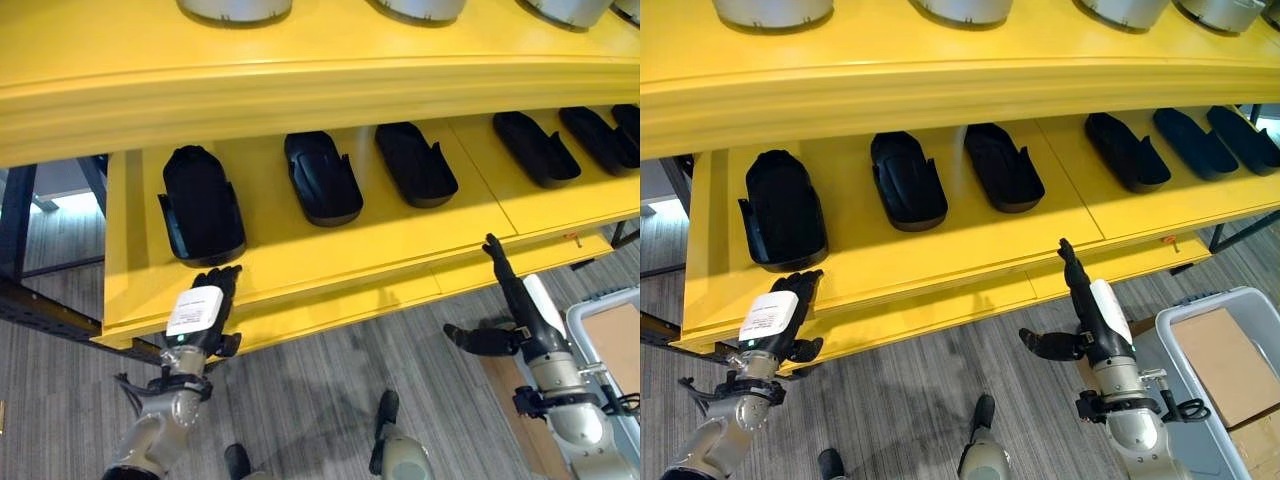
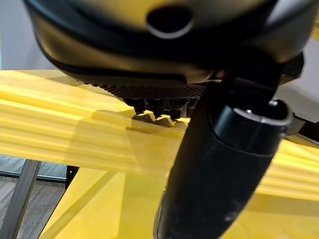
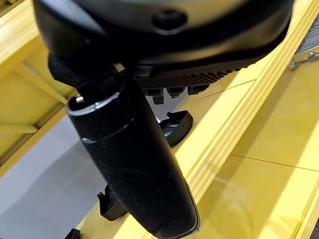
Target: Move parts from the plastic box to the shelf.
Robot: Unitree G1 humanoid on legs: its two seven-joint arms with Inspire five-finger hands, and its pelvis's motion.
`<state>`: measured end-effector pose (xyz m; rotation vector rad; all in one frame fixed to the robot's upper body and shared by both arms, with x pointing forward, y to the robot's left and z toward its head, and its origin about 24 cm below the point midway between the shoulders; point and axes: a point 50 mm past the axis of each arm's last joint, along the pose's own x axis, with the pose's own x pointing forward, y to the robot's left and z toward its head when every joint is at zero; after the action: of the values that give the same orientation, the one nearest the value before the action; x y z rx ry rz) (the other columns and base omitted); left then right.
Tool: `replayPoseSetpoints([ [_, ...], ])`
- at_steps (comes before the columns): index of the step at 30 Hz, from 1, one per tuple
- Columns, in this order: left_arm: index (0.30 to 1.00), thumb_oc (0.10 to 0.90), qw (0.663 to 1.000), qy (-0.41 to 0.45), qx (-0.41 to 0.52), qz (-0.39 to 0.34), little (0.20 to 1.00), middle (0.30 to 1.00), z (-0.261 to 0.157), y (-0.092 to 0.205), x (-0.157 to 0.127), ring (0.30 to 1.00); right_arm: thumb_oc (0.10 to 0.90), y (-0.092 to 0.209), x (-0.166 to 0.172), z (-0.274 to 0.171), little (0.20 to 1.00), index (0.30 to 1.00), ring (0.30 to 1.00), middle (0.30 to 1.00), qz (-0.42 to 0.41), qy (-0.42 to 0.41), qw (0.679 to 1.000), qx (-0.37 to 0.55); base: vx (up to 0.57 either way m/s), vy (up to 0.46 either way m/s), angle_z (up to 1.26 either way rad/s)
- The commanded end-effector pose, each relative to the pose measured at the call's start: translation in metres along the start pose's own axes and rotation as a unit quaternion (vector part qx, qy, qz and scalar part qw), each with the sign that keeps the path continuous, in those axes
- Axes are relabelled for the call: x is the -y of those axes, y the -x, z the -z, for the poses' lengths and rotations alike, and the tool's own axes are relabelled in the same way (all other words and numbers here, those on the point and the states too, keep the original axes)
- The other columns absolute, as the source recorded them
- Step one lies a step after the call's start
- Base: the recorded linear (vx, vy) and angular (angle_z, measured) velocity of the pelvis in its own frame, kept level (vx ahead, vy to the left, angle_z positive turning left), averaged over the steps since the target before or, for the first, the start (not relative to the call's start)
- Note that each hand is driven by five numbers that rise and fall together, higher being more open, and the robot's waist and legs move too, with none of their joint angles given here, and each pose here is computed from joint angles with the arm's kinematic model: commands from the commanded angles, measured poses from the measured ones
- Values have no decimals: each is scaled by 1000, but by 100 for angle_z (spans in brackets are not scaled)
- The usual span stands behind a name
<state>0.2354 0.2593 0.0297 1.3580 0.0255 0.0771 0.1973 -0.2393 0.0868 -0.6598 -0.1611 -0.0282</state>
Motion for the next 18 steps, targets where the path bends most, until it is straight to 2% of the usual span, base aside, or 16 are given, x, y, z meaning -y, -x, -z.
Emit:
replayPoseSetpoints([
  [1, 1000, 900, 995, -25, 8, -94, 1000, 1000, 7, -25, -48, 1000, 900, -20, 28, -49, 1000, 1000, 1000, 1000, 75, -5, 988, 137, 0, 0, 0],
  [18, 1000, 900, 993, -48, -2, -108, 1000, 1000, 15, -35, -59, 1000, 900, -24, 29, -52, 1000, 1000, 1000, 1000, 68, -6, 987, 148, 0, 0, 0],
])
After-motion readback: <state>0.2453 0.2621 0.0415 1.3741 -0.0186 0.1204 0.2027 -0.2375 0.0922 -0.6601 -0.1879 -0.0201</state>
